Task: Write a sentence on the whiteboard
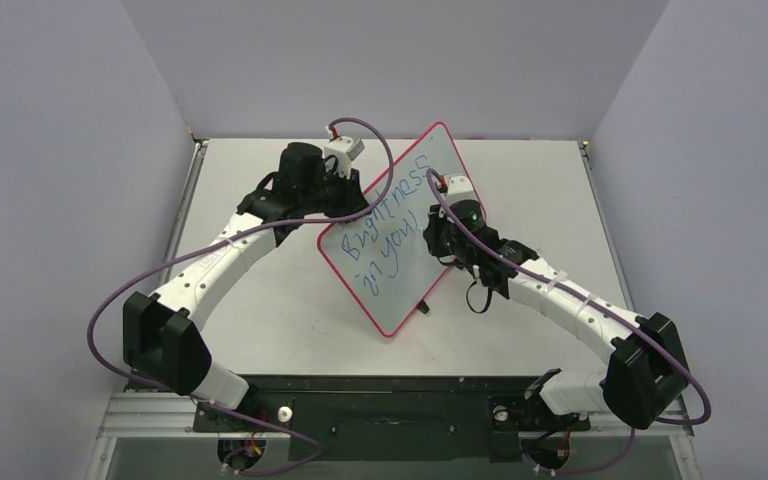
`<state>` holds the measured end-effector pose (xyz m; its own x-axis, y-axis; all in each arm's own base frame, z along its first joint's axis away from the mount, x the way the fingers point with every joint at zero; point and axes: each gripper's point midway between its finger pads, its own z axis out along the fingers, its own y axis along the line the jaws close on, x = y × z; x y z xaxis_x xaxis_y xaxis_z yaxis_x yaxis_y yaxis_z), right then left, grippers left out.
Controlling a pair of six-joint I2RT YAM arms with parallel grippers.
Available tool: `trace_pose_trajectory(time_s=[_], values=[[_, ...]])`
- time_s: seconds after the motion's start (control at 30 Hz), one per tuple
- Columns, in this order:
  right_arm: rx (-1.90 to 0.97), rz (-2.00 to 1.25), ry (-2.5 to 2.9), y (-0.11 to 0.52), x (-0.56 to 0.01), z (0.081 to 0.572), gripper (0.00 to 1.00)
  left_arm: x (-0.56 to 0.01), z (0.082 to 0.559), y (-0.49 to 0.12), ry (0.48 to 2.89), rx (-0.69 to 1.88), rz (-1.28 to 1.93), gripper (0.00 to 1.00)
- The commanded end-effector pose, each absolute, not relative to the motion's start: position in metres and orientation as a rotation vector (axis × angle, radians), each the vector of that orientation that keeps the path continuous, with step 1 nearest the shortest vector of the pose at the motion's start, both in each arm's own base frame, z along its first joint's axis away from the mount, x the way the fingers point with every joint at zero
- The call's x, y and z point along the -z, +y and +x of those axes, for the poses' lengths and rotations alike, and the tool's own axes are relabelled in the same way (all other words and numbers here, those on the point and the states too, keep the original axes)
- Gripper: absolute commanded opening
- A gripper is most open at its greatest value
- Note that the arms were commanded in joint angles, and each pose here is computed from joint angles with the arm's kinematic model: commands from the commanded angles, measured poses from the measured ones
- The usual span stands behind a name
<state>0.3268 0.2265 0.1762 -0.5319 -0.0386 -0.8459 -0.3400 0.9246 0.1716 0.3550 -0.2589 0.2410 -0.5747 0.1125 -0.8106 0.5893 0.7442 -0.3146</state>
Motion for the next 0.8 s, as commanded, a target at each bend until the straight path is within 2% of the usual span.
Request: trace_pose_trajectory(time_s=[0.0, 0.77], values=[[-0.45, -0.277, 2.048, 0.24, -0.203, 0.333, 0.0, -0.261, 0.369, -0.245, 2.002, 0.587, 0.578, 0.0], [-0.411, -0.249, 2.011, 0.245, -0.225, 0.36, 0.0, -0.264, 0.367, -0.245, 1.994, 0.586, 0.58, 0.0]])
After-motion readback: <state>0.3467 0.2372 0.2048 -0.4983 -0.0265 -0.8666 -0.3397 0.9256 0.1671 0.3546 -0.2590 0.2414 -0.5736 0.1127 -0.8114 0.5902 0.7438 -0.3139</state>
